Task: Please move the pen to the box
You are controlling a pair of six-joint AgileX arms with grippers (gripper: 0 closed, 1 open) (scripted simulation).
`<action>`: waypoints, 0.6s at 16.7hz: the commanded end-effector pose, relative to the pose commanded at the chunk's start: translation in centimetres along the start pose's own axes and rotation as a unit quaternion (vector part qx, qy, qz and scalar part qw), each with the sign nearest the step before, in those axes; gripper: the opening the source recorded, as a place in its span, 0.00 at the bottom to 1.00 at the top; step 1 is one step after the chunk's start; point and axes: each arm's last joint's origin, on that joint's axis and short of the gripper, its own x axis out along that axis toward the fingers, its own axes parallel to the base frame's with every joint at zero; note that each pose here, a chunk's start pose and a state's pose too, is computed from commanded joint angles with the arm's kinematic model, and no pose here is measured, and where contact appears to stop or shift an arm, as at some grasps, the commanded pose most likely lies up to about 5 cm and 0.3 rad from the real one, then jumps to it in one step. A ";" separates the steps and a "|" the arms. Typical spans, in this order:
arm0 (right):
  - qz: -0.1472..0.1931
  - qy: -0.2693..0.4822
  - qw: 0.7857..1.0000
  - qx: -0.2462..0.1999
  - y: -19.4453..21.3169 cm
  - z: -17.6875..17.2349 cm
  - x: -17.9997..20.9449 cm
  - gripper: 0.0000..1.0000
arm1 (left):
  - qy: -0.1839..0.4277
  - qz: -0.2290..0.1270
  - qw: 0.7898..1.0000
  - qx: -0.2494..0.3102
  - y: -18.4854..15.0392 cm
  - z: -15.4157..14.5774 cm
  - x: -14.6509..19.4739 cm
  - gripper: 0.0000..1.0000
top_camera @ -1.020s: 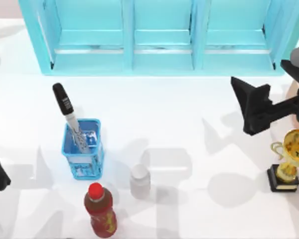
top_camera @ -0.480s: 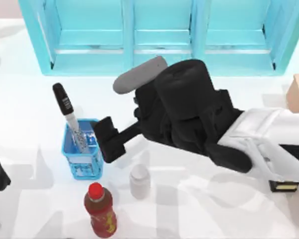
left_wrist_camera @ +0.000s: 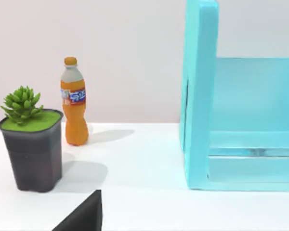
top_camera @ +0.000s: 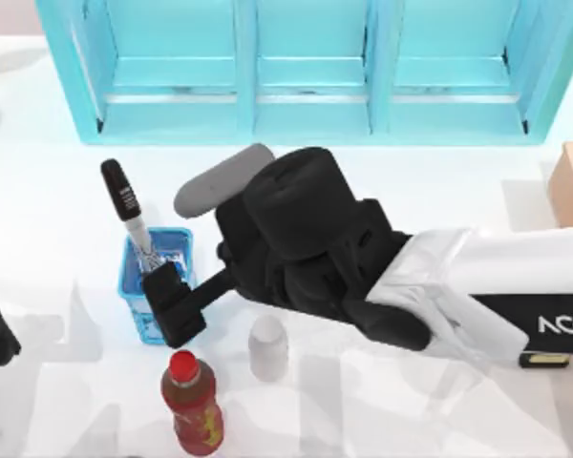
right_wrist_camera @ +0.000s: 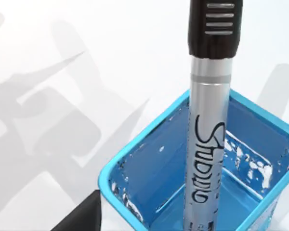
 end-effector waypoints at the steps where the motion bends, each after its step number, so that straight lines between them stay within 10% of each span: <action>1: -0.002 0.001 1.000 0.001 -0.2 -0.1 -0.1 1.00 | 0.000 0.000 1.000 0.000 0.0 0.0 0.0 1.00; 10: 0.000 0.001 1.000 -0.001 1.8 1.1 6.4 1.00 | 0.000 0.000 1.000 0.000 0.0 0.0 0.0 1.00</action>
